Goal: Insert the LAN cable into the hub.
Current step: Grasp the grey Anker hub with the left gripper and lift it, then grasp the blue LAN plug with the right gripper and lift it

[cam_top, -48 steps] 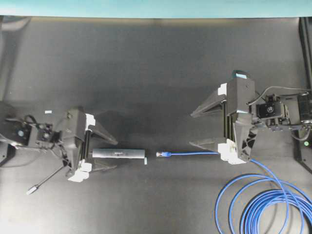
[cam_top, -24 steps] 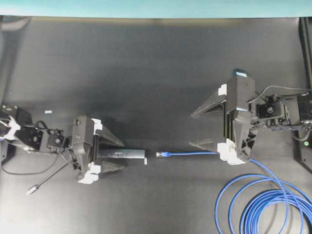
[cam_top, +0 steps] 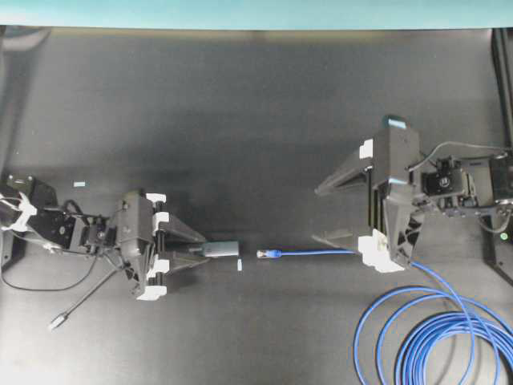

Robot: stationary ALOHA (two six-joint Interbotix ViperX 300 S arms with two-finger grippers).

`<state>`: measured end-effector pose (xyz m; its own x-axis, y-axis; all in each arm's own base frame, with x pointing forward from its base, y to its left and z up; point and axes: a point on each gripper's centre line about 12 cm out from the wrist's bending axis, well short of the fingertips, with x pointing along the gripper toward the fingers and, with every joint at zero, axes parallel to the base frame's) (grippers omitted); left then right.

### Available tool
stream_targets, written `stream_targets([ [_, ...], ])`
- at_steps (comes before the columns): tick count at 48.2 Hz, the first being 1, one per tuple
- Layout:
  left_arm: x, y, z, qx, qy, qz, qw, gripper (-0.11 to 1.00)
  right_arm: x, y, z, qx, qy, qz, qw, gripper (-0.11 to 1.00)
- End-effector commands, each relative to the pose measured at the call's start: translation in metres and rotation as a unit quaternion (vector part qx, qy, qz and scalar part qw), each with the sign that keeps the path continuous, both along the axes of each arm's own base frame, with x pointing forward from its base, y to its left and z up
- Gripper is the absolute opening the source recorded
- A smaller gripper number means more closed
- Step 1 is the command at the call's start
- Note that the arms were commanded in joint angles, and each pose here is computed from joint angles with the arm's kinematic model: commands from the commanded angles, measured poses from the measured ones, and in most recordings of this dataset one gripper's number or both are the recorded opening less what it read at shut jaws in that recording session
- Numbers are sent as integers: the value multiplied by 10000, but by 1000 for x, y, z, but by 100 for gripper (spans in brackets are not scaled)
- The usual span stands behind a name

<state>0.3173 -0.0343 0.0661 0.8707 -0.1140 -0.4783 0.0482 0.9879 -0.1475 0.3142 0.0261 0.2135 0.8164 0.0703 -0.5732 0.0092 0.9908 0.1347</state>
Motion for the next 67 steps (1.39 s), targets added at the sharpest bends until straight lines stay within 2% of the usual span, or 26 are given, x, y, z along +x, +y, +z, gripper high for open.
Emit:
stream_targets([
  [1,6,-2,17,16,-95,-29,9999,28,7,7,-12,-5,84,97,9999,81],
  [17,16,1,89,285,367,-32,9989,28,35,22,-57,-84,169,286,9994,81],
  [25,13,5,110,361,460,0,9983,28,46,25,-77,-124,242,320,9991,81],
  [43,15,5,120,367,460,8,9983,28,57,34,-121,-184,612,422,9971,77],
  [56,15,4,120,348,461,5,9983,28,60,31,-130,-191,681,375,9968,74],
  [62,15,1,121,336,454,-26,9984,28,58,31,-136,-203,795,377,9959,68],
  [67,15,0,120,338,461,-49,9984,28,57,31,-140,-209,840,385,9955,57],
])
